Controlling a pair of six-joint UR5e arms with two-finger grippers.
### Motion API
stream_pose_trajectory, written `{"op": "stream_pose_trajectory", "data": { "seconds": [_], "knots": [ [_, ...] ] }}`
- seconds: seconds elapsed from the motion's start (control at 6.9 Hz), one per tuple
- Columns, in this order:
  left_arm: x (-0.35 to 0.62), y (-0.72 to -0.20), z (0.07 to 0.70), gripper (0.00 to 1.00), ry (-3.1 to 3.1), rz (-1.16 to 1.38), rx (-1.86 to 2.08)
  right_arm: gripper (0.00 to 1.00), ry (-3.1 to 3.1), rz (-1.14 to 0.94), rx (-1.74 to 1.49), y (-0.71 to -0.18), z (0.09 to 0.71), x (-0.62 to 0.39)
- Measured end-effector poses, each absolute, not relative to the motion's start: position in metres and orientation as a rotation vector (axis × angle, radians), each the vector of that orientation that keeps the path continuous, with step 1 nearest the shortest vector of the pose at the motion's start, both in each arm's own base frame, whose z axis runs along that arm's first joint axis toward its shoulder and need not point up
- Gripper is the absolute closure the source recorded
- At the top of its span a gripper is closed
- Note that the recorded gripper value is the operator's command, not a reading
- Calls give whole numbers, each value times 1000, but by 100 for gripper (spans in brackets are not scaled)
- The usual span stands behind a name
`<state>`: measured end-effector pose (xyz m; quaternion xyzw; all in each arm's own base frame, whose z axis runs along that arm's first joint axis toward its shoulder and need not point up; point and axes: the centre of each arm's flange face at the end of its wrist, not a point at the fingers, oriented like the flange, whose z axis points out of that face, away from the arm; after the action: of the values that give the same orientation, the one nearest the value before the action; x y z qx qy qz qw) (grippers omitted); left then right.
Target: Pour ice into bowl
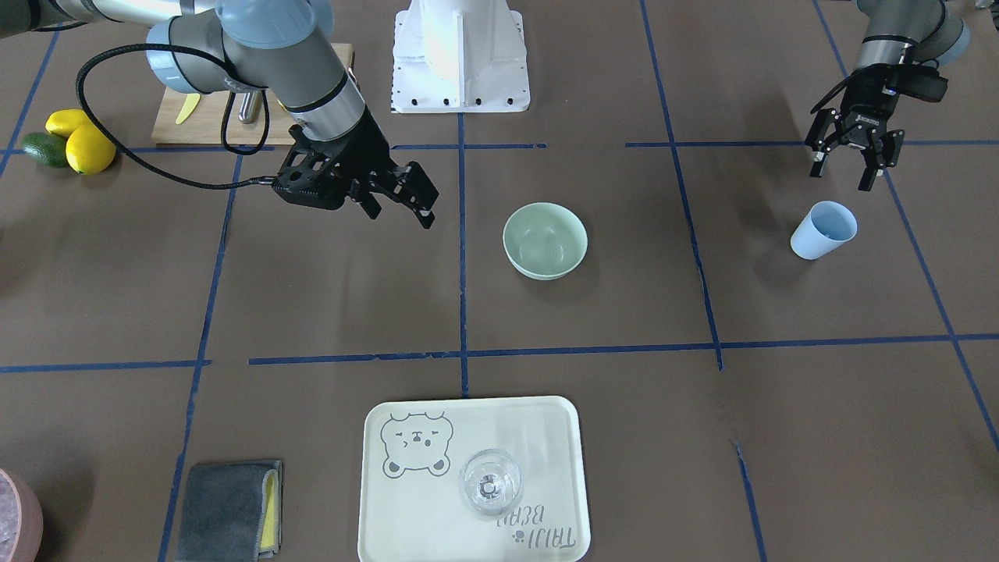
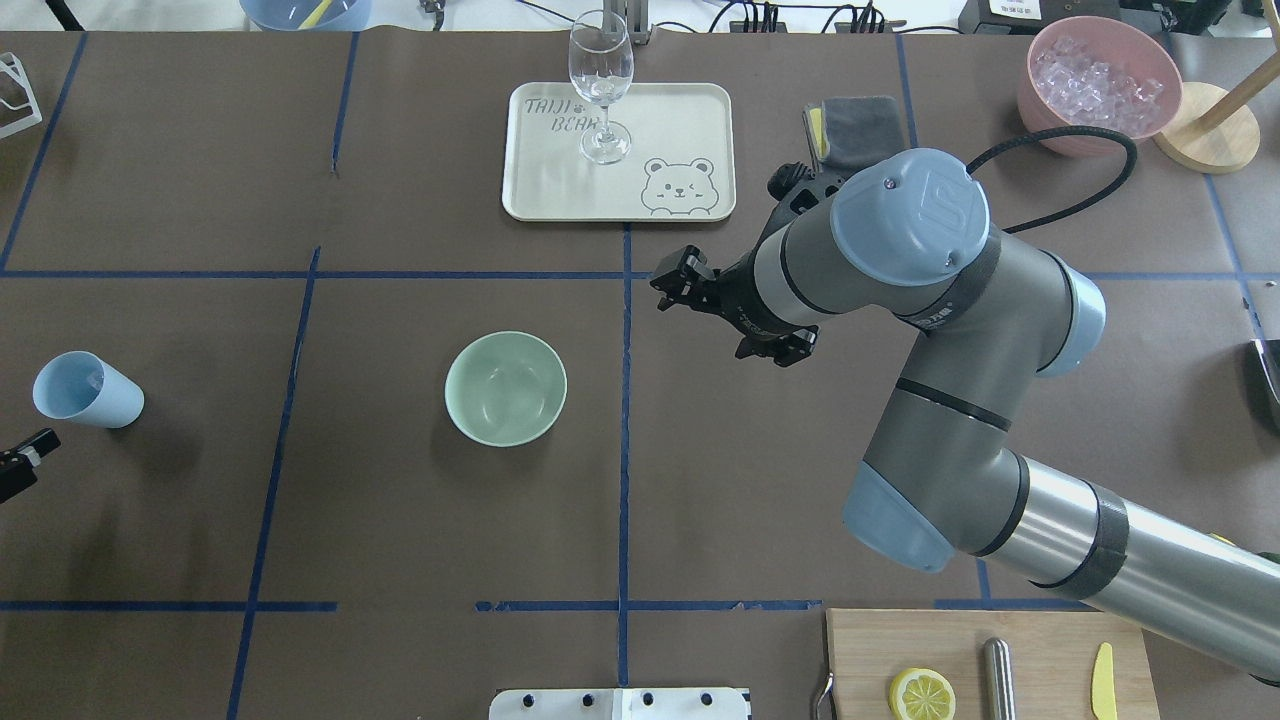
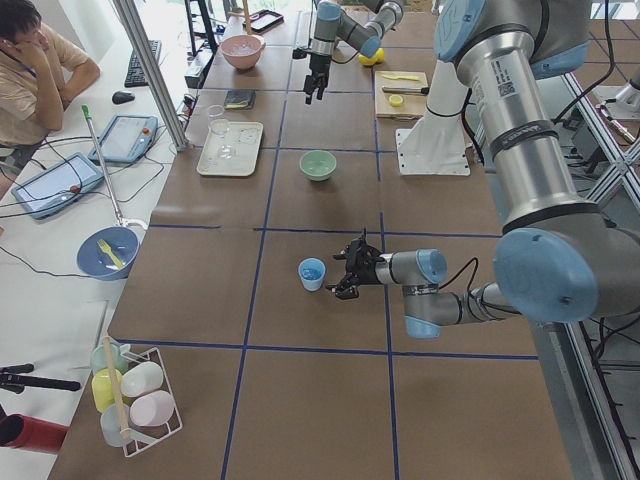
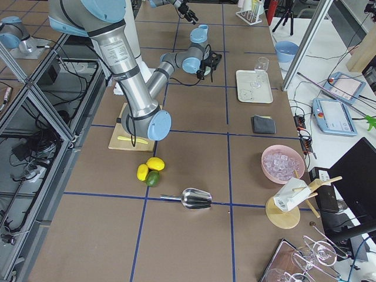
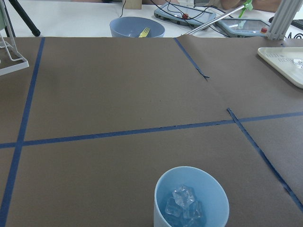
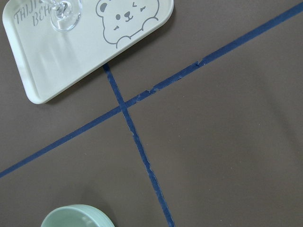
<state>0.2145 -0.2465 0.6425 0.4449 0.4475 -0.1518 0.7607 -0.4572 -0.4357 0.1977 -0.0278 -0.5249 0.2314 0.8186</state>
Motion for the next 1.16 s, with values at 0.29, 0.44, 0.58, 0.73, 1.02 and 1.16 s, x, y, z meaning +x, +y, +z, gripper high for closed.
{"op": "stream_pose_trajectory", "data": {
  "seconds": [0.29, 0.44, 0.58, 0.73, 1.02, 1.16],
  "knots": [
    [259, -253, 656, 2, 933, -410, 1061, 0, -1115, 495, -60, -437, 199, -458],
    [275, -256, 657, 2, 914, -423, 1097, 0, -1113, 495, -60, -437, 200, -458],
    [279, -259, 658, 2, 873, -410, 1139, 0, -1113, 495, -60, -437, 200, -458],
    [279, -260, 659, 2, 832, -389, 1175, 0, -1114, 495, -60, -437, 200, -458],
    [279, -262, 663, 2, 786, -373, 1201, 0, -1112, 494, -61, -436, 201, -459],
    [278, -262, 666, 2, 762, -366, 1207, 0, -1107, 495, -62, -436, 204, -459]
  ]
}}
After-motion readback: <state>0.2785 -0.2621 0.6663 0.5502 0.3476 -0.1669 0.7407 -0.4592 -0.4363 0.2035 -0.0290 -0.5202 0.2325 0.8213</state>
